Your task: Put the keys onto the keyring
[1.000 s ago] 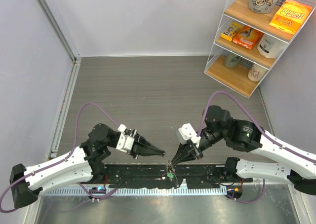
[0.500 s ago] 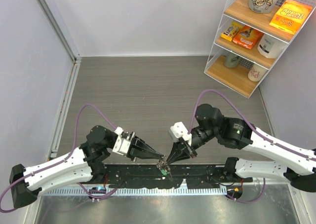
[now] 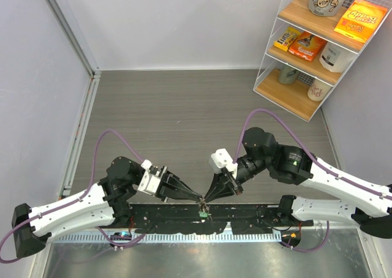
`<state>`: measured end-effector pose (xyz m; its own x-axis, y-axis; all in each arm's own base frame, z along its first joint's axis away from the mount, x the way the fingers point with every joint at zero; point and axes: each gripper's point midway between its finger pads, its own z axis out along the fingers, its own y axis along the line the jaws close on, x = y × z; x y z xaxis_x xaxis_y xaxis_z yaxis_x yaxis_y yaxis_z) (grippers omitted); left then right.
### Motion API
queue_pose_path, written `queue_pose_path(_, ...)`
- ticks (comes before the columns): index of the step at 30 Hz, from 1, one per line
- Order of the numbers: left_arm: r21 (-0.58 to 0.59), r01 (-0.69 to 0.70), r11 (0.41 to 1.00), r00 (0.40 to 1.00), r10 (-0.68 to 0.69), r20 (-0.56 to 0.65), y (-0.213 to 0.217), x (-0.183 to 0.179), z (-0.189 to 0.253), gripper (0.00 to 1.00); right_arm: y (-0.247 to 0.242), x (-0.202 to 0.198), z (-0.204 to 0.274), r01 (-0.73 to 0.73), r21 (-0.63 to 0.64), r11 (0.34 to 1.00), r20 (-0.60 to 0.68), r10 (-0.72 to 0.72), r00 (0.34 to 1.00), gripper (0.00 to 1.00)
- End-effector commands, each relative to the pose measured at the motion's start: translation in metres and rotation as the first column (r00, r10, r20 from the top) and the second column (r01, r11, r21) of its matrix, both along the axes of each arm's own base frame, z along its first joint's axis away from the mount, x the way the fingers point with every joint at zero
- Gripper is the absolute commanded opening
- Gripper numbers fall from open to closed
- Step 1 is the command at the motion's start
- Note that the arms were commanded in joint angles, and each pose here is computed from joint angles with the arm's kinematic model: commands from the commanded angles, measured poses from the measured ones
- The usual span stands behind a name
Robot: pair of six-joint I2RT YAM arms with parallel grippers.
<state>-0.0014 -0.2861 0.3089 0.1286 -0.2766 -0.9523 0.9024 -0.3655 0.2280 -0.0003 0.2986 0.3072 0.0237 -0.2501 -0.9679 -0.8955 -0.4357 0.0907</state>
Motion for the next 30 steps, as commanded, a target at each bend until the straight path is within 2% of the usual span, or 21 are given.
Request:
queue_pose_path(1,-0.054,0.018,0.998,0.999,-0.016,0.030,0.004,-0.005,0.012,0.00,0.006,0.001,0.027,-0.016,0.089,0.996,0.027,0.014,1.000,0.05)
queue_pose_path(14,-0.057,0.004,0.998,0.999,-0.003,0.033,0.004,-0.004,0.012,0.00,0.007,-0.001,0.014,-0.044,0.063,0.997,0.018,0.043,0.999,0.05)
queue_pose_path(30,-0.066,0.033,0.997,0.998,-0.030,0.047,0.008,-0.010,0.013,0.00,0.007,0.006,0.017,0.007,0.071,0.997,0.002,-0.007,1.000,0.05)
